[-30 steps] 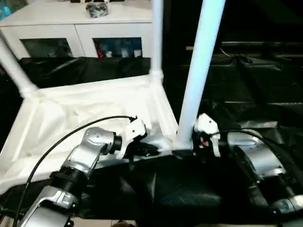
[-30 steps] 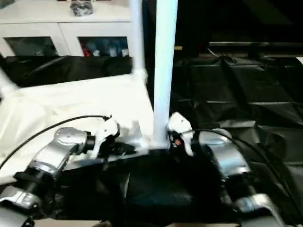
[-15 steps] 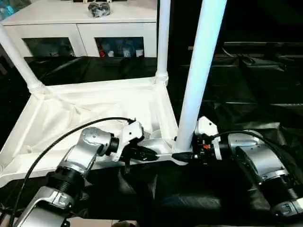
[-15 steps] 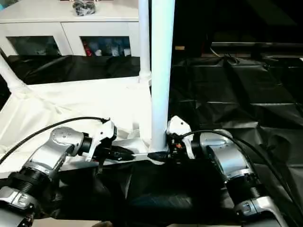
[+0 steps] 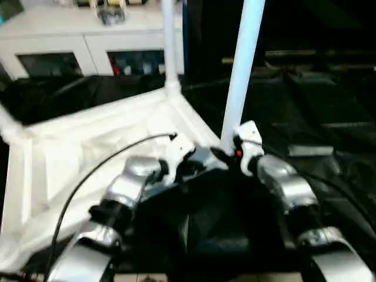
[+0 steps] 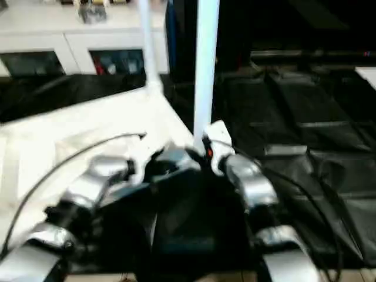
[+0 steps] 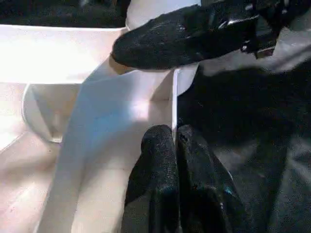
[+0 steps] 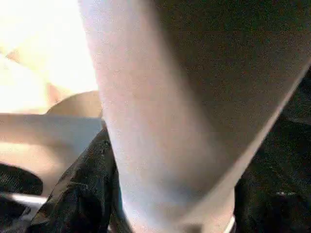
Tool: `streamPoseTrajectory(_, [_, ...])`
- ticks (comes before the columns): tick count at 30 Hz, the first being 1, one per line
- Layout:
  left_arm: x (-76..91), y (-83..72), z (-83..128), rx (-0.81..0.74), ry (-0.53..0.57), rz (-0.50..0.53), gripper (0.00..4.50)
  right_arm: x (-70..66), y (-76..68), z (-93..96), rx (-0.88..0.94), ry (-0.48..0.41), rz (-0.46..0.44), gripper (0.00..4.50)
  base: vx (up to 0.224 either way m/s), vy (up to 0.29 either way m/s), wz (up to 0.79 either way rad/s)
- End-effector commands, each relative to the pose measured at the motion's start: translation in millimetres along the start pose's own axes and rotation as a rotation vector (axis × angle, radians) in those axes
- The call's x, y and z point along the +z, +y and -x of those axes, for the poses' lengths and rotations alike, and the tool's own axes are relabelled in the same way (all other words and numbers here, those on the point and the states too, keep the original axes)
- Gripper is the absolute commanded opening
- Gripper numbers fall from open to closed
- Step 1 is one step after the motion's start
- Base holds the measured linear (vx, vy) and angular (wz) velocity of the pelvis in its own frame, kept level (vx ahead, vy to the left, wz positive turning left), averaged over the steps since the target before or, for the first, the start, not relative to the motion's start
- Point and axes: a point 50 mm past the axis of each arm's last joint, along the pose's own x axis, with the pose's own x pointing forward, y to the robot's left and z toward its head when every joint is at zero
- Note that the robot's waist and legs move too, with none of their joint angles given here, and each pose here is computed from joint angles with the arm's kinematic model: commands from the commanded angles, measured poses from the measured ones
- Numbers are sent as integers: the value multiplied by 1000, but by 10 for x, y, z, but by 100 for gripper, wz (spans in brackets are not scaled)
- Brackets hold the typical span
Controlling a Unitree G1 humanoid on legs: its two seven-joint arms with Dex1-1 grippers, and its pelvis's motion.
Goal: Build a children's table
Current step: Rotate leg to tighten
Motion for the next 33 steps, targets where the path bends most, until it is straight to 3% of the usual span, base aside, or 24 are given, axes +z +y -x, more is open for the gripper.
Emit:
streamPoseTrajectory(1, [216, -182, -224, -56, -55, -26, 0, -163, 518, -186, 191, 88, -12, 328, 0, 0, 0])
streamPoseTrajectory(3, [226, -207, -217, -82, -65, -39, 0, -128, 574, -190, 251, 60, -57, 348, 0, 0, 0])
streamPoseTrajectory(5, [222, -216, -174, -123, -69, -73, 0, -108, 556, -165, 287, 44, -44, 357, 0, 0, 0])
streamPoseTrajectory(7, [213, -223, -137, -163, -71, -102, 0, -94, 521, -136, 316, 33, -9, 378, 0, 0, 0])
streamPoseTrajectory(11, [198, -245, -49, -248, -77, -134, 0, -77, 460, -27, 411, 18, 55, 378, 0, 0, 0])
streamPoseTrajectory(15, [120, -237, 161, -396, -41, -203, 0, -56, 304, 278, 610, 13, 205, 378, 0, 0, 0])
streamPoseTrajectory(22, [68, -226, 287, -484, -18, -200, 0, -78, 256, 461, 754, 71, 262, 378, 0, 0, 0])
streamPoseTrajectory(25, [44, -209, 370, -522, -2, -191, 0, -98, 260, 541, 833, 114, 279, 355, 0, 0, 0])
streamPoseTrajectory(33, [15, -215, 428, -555, 12, -188, 0, -100, 295, 574, 877, 126, 285, 283, 0, 0, 0])
